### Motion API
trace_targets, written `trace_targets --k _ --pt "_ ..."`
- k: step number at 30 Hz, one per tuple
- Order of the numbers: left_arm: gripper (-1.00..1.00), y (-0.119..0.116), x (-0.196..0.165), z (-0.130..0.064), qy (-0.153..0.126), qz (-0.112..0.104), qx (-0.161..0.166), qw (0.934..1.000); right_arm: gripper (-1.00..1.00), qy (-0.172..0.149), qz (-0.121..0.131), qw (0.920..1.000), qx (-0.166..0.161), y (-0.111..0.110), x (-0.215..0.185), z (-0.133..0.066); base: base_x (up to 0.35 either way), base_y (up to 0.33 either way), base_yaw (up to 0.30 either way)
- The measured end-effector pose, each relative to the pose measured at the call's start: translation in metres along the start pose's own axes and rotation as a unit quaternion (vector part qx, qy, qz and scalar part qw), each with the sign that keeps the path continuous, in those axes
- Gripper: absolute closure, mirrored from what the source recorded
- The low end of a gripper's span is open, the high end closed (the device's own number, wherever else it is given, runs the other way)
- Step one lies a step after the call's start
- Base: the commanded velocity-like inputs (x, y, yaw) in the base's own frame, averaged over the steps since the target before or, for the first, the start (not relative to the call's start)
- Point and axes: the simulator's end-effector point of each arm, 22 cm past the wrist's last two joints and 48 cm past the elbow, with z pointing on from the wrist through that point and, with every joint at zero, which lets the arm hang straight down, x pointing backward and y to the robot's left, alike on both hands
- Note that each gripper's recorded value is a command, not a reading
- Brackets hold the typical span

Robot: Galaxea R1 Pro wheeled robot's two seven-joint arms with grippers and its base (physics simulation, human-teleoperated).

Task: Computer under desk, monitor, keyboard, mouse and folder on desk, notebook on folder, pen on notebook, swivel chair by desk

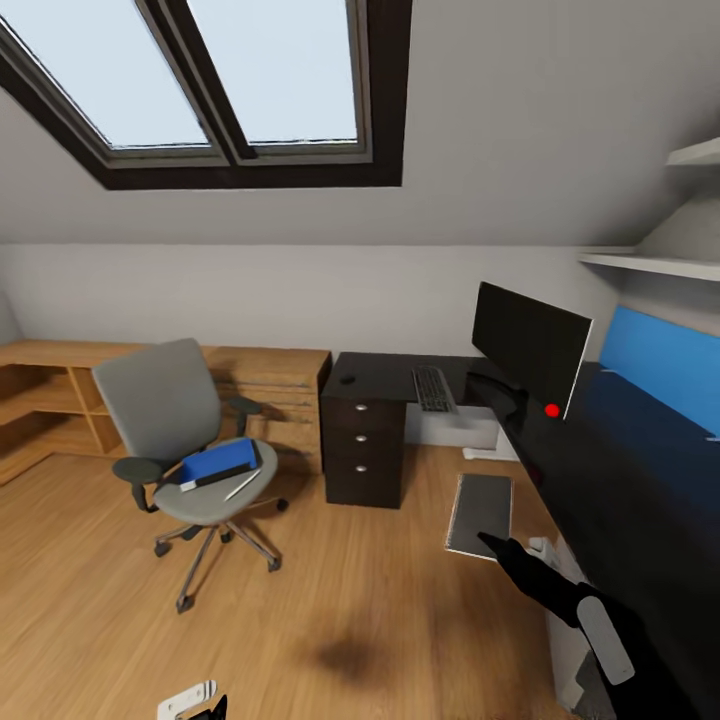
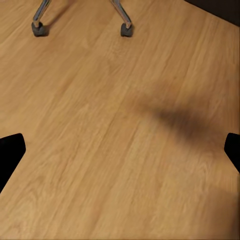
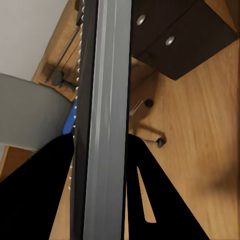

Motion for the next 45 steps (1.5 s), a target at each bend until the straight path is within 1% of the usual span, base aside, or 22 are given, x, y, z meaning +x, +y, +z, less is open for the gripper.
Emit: trace_targets --k 6,15,16,20,21,25,33,36,40,42,45 --pt "-1.00 0.000 -0.001 0.000 -0.001 -0.001 0.000 1.0000 1.00 0.000 -0.001 1.0000 -0.001 0.001 0.001 0.000 0.000 0.000 -0.060" --pt "-1.00 -0.001 -0.009 -0.010 0.000 -0.002 -0.002 1.0000 1.00 0.003 0.002 1.0000 -0.003 0.016 0.001 -0.001 0.000 0.000 -0.006" --pt "-1.00 -0.001 -0.010 -0.011 0.001 -0.003 -0.002 1.0000 1.00 0.003 0.000 1.0000 -0.002 0.016 0.000 -0.001 0.000 0.000 0.000" --pt "-1.00 -0.002 -0.013 -0.015 0.002 -0.003 -0.003 1.0000 1.00 0.007 -0.020 0.9997 0.011 0.015 0.000 -0.003 0.000 0.000 0.000" --pt "-1.00 -0.002 -0.014 -0.016 0.003 -0.004 -0.004 1.0000 1.00 0.010 -0.029 0.9994 0.016 0.014 0.000 -0.004 0.000 0.000 0.000" --pt "-1.00 -0.002 -0.017 -0.020 0.004 -0.004 -0.005 1.0000 1.00 0.015 -0.043 0.9987 0.023 0.016 0.000 -0.006 0.000 0.000 0.000" --pt "-1.00 -0.003 -0.021 -0.029 0.006 -0.004 -0.006 1.0000 1.00 0.017 -0.051 0.9982 0.028 0.022 -0.005 -0.012 0.000 0.000 0.000" --pt "-1.00 -0.003 -0.024 -0.032 0.005 -0.003 -0.006 1.0000 1.00 0.019 -0.052 0.9981 0.027 0.026 -0.006 -0.013 0.000 0.000 0.000" --pt "-1.00 -0.004 -0.027 -0.036 0.005 -0.003 -0.005 1.0000 1.00 0.029 -0.060 0.9975 0.022 0.035 -0.001 -0.012 0.000 0.000 0.000" --pt "-1.00 -0.004 -0.029 -0.038 0.003 -0.002 -0.004 1.0000 1.00 0.039 -0.068 0.9969 0.010 0.044 0.004 -0.011 0.000 0.000 0.000" --pt "-1.00 -0.005 -0.035 -0.041 -0.003 -0.001 -0.004 1.0000 1.00 0.048 -0.072 0.9962 -0.011 0.057 0.008 -0.012 0.000 0.000 0.000"
